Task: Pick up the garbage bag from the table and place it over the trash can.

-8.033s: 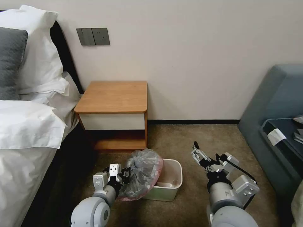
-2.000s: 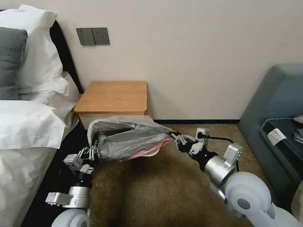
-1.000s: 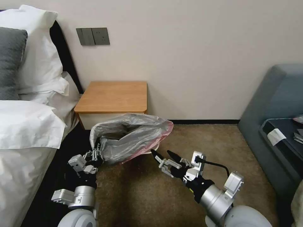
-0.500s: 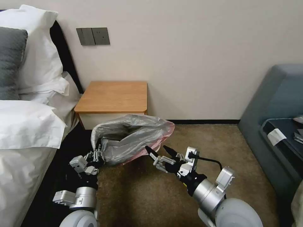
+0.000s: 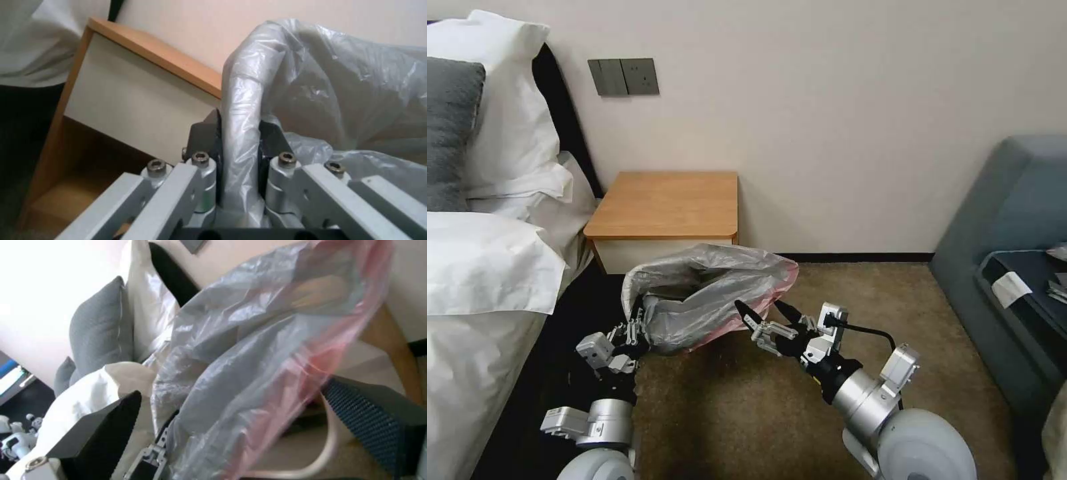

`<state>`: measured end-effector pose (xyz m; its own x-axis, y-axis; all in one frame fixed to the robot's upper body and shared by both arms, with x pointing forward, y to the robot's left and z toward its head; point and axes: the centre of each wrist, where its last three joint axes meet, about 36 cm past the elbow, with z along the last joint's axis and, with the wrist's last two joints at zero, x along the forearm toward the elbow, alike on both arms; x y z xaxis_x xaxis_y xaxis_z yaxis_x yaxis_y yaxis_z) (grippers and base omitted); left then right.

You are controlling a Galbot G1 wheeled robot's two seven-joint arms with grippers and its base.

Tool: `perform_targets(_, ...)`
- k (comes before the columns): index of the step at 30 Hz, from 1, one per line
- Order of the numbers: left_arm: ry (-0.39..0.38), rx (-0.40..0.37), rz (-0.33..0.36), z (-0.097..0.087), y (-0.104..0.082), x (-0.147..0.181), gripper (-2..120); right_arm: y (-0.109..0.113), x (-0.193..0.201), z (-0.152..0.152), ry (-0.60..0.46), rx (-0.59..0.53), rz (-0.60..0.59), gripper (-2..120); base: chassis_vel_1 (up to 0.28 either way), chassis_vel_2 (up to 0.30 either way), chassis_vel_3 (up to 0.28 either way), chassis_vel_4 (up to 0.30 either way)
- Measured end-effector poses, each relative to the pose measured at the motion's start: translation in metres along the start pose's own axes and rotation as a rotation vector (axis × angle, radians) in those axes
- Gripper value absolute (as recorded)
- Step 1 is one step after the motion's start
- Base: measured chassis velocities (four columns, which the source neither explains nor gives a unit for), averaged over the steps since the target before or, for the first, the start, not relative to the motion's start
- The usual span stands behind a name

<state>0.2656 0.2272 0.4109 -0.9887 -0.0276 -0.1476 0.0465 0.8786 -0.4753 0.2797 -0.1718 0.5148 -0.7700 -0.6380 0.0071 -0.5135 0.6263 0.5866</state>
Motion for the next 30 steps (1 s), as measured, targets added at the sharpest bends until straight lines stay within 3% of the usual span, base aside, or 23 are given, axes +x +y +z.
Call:
perform_targets(12,0.014,-0.017,0.029,0.005,-0.007,0.004,9,0.006,-0.011,0.008,0.022,0.02,-0.038,100,0.0,0.0,0.0,0.0)
perform_targets(25,-0.005,-0.033,0.051,0.002,-0.01,0.005,9,-0.006,-0.028,0.011,0.039,0.026,0.0,100,0.0,0.0,0.0,0.0)
perform_targets(30,-0.011,-0.034,0.044,0.002,-0.008,0.003,9,-0.006,-0.028,0.015,0.041,0.019,0.005,88,0.0,0.0,0.0,0.0)
